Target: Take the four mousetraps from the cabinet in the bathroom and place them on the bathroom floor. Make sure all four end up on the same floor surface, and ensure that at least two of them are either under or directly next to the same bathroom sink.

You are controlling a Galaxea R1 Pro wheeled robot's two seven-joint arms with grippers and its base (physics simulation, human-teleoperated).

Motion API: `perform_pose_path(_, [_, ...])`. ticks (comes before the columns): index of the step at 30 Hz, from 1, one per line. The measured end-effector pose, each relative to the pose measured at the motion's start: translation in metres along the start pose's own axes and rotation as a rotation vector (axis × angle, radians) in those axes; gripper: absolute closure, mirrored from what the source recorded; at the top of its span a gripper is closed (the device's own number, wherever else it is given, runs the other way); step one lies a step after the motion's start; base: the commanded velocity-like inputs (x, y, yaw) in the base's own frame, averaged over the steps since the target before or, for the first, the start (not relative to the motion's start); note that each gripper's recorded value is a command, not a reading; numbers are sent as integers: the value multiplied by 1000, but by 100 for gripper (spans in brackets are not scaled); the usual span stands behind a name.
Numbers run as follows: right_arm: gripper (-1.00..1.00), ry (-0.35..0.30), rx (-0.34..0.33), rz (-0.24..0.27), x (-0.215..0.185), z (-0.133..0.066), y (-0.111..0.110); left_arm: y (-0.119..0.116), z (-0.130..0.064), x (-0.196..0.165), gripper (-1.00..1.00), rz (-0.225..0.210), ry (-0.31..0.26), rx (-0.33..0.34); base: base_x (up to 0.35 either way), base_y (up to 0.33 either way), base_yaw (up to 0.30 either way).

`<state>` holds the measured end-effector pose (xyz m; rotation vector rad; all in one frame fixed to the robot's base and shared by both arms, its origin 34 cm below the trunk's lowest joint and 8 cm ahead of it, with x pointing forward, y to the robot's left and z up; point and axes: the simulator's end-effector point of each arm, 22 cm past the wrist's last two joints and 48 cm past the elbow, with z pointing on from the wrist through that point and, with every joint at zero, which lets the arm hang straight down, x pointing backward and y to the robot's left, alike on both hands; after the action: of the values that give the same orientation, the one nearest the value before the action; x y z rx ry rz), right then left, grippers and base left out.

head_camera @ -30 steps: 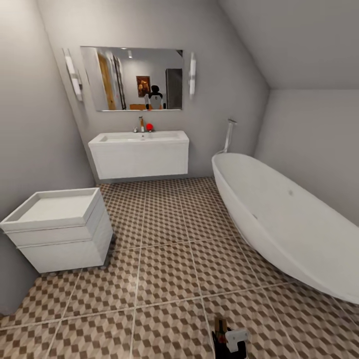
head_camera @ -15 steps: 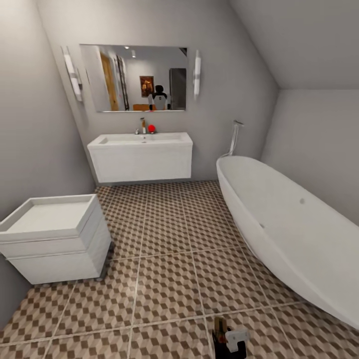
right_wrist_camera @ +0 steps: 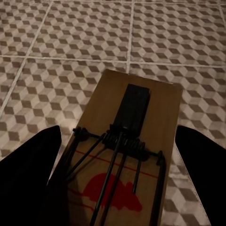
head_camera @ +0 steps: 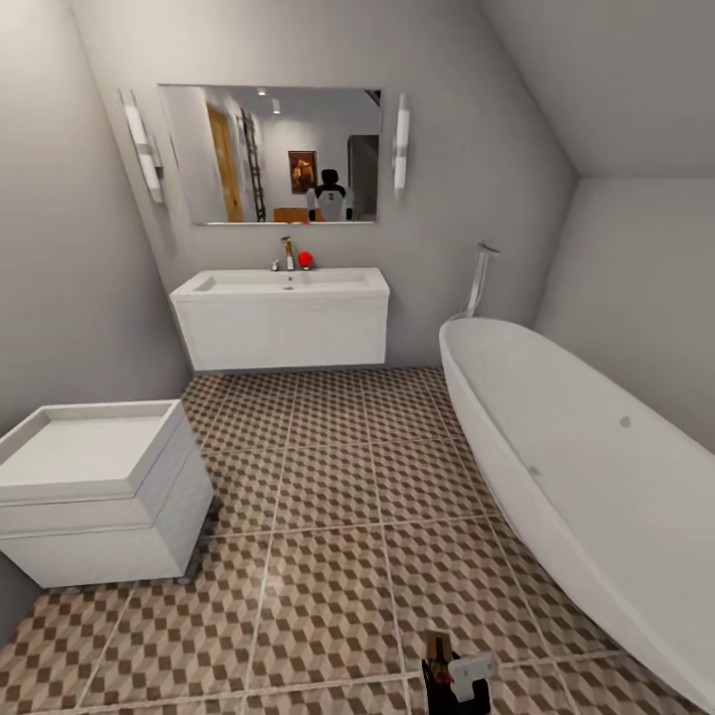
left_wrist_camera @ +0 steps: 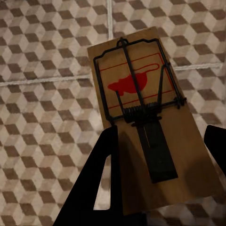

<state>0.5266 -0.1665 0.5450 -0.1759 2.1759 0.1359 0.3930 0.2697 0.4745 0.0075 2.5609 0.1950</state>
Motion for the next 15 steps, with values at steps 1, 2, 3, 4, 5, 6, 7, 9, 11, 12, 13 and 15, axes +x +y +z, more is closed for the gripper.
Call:
perform_pose_path(1, [100,0,0,0,0,0,0,0,0,0,100,0,0,0,306,-137,134])
perform_pose_path(2, [100,0,1,0,0,0,0,0,0,0,100,0,0,0,306,-137,148])
perform_pose_path(3, [100,0,1,0,0,0,0,0,0,0,100,0,0,0,306,-137,157])
perform_pose_path(4, [100,0,0,0,0,0,0,0,0,0,100,0,0,0,306,-137,160])
perform_pose_path(5, [100,0,1,0,0,0,-1,0,0,0,100,0,0,0,306,-137,164])
perform_pose_path(6, [100,0,1,-1,0,0,-1,0,0,0,100,0,0,0,306,-138,158])
perform_pose_path(7, [100,0,1,-1,0,0,-1,0,0,0,100,0,0,0,306,-138,133])
perform_pose_path(9, [100,0,1,-1,0,0,-1,0,0,0,100,0,0,0,305,-137,80])
perform_pose_path(11, [100,0,1,-1,0,0,-1,0,0,0,100,0,0,0,305,-115,37])
perform_pose_path(12, [100,0,1,-1,0,0,-1,0,0,0,100,0,0,0,305,-89,23])
perform_pose_path(13, [100,0,1,-1,0,0,-1,0,0,0,100,0,0,0,305,-57,15])
perform_pose_path(15, [100,0,1,-1,0,0,-1,0,0,0,100,0,0,0,305,-33,9])
